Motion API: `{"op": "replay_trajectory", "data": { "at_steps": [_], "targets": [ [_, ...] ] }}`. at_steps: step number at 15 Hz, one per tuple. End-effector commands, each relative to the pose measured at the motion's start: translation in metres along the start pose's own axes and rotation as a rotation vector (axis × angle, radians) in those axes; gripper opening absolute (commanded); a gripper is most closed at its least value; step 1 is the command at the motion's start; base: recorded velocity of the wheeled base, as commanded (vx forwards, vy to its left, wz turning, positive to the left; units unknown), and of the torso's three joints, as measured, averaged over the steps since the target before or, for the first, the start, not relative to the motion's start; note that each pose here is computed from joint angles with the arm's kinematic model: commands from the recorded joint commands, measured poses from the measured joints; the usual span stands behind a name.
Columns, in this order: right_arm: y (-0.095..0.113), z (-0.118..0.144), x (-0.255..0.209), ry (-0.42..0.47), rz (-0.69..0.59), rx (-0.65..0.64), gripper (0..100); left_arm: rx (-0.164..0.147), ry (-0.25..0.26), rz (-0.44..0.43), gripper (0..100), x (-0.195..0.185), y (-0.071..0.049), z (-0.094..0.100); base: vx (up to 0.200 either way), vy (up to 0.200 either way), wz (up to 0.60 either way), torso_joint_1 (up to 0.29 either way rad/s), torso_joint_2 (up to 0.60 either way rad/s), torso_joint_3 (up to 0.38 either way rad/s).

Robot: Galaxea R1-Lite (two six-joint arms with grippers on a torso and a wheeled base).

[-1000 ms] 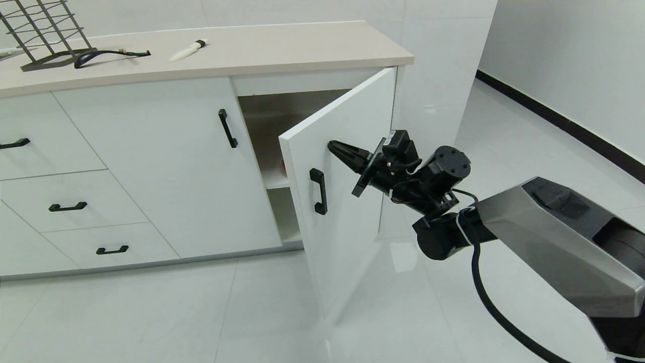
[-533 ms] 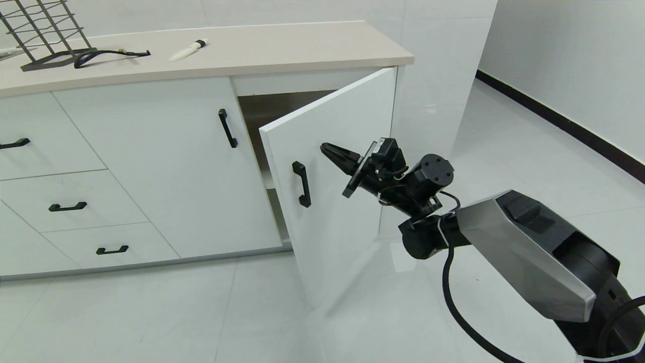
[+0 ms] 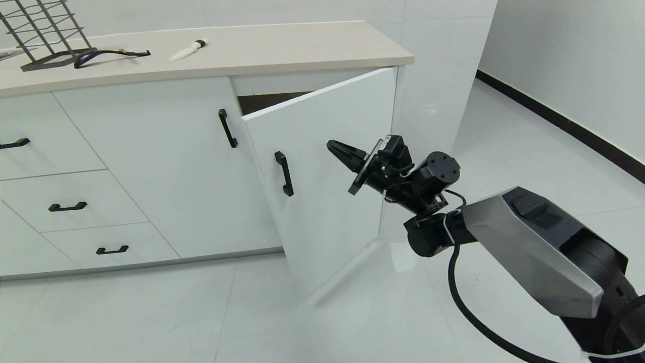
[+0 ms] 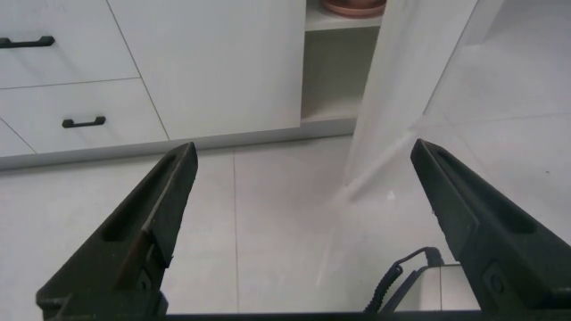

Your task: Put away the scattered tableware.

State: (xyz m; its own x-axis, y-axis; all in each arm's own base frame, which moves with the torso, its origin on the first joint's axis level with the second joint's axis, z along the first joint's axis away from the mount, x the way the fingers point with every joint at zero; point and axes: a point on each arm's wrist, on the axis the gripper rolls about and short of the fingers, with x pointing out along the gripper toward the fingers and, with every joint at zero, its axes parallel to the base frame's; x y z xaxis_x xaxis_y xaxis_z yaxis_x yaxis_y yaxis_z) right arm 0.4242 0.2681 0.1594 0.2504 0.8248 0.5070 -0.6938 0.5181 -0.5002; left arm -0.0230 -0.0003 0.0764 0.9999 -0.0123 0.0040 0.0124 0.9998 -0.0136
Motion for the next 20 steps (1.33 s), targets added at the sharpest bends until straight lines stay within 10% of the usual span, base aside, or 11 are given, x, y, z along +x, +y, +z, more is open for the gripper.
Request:
{"op": "replay_trajectory", "data": {
  "at_steps": [1, 7, 17, 20],
  "targets": [
    [-0.015, 0.04, -0.011, 0.027, -0.009, -0.006, 0, 0.0, 0.001, 0.0, 100, 0.0, 0.0, 0.0, 0.0, 0.0, 0.0, 0.0, 0.0, 0.0],
    [-0.027, 0.15, -0.065, 0.1, -0.04, -0.02, 0, -0.016, -0.001, 0.005, 100, 0.0, 0.0, 0.0, 0.0, 0.0, 0.0, 0.0, 0.0, 0.0],
    [0.031, 0.271, -0.196, 0.267, -0.148, -0.047, 0, 0.02, 0.004, 0.026, 100, 0.0, 0.001, -0.001, 0.0, 0.0, 0.0, 0.0, 0.0, 0.0],
    [0.089, 0.32, -0.265, 0.304, -0.264, -0.15, 0, 0.017, 0.004, 0.026, 100, 0.0, 0.001, -0.001, 0.0, 0.0, 0.0, 0.0, 0.0, 0.0]
  ]
}}
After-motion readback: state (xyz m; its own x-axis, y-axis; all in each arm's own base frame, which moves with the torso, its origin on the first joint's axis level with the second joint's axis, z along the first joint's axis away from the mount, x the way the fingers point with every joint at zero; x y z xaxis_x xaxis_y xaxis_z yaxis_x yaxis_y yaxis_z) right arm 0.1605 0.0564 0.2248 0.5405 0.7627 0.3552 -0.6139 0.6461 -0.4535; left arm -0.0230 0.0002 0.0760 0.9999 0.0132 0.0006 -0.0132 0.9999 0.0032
